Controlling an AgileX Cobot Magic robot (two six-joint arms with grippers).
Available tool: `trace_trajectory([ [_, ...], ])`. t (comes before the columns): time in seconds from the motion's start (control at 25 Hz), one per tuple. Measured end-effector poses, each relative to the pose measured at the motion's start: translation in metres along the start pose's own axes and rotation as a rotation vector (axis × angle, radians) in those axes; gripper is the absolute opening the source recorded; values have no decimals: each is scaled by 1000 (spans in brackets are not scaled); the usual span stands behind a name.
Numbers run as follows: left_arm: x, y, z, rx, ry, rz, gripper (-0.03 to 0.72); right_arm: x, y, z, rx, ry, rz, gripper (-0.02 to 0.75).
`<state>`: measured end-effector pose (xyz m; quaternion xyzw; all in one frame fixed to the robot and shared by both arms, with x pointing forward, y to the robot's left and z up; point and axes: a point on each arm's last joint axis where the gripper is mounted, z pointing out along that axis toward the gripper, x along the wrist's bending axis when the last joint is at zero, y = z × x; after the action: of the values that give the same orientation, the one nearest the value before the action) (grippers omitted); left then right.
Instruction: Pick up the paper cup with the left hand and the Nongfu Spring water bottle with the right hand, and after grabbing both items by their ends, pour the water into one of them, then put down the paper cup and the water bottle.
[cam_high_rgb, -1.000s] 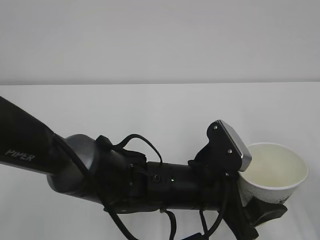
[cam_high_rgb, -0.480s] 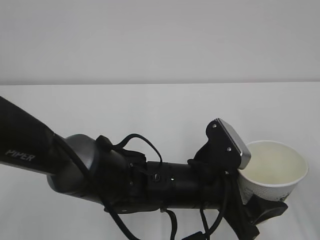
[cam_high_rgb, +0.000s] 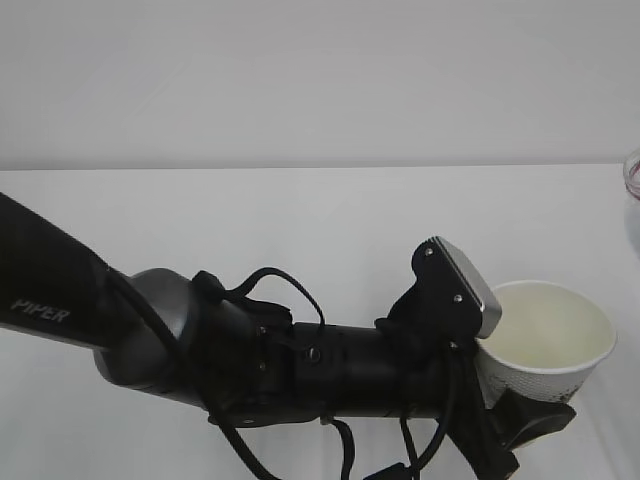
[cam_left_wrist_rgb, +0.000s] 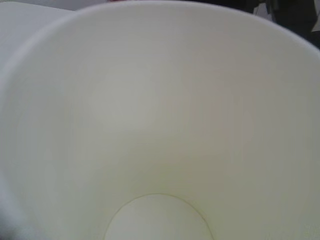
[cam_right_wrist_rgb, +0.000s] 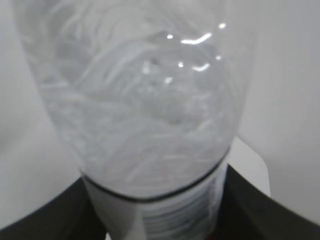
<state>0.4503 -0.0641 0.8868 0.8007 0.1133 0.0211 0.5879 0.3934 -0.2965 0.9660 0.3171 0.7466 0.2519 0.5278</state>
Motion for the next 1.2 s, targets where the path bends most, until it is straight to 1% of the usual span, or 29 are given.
trace_trajectory([
  [0.28,0,0,0,0,0,0,547,0,0,0,3,-3,-89,415],
  [0.52,0,0,0,0,0,0,547,-2,-1,0,17,-20,-133,415],
  [1.2,0,0,0,0,0,0,546,-2,-1,0,20,-20,-278,415],
])
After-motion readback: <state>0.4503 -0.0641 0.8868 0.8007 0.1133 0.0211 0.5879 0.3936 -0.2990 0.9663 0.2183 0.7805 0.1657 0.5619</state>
